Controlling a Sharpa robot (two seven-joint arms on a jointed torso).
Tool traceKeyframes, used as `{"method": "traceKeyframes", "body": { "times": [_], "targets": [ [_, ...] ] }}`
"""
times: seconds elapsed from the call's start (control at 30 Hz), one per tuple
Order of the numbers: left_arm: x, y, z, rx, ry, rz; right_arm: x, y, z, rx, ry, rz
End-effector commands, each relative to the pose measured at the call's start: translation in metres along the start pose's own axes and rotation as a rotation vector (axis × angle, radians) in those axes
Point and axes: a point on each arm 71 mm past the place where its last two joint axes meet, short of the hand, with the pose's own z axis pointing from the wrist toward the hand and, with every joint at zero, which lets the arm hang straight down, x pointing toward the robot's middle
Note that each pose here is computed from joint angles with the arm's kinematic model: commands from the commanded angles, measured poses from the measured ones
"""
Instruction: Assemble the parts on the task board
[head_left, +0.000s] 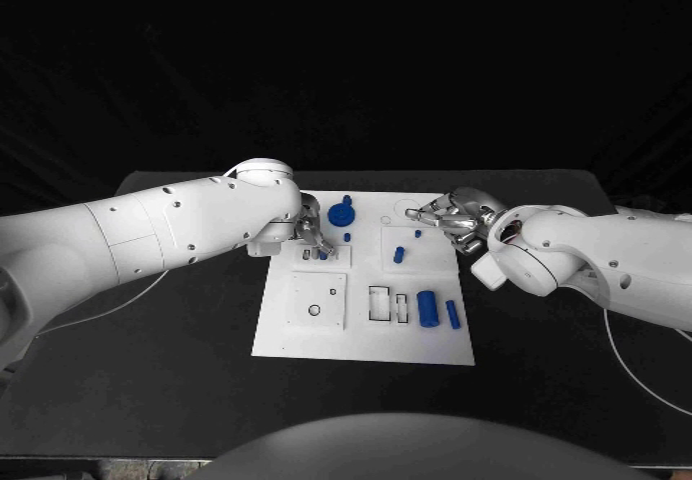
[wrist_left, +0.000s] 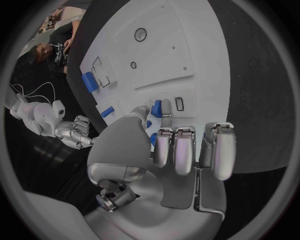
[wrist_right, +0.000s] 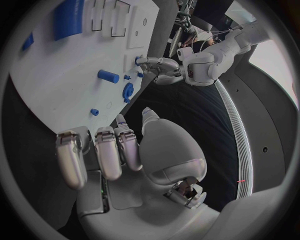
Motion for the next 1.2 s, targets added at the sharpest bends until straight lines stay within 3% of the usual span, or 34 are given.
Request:
{"method": "traceKeyframes", "body": {
  "times": [0.03, 0.53, 0.8, 1.2],
  "targets": [
    [-0.0004, -0.0025, 0.0000, 0.028, -0.003, -0.011, 0.001, 0.000, 0.000, -0.003, 0.010, -0.006],
    [-0.0025, 0.0030, -0.0008, 0.034, -0.030, -0.039, 0.000, -0.001, 0.001, 0.000, 0.009, -0.006],
    [-0.0095, 0.0082, -0.0009, 0.018, -0.055, -0.055, 0.000, -0.002, 0.001, 0.003, 0.011, -0.006],
    [-0.0215, 0.0033, 0.0029, -0.001, -0.024, -0.020, 0.001, -0.003, 0.001, 0.009, 0.015, -0.007]
  ]
}}
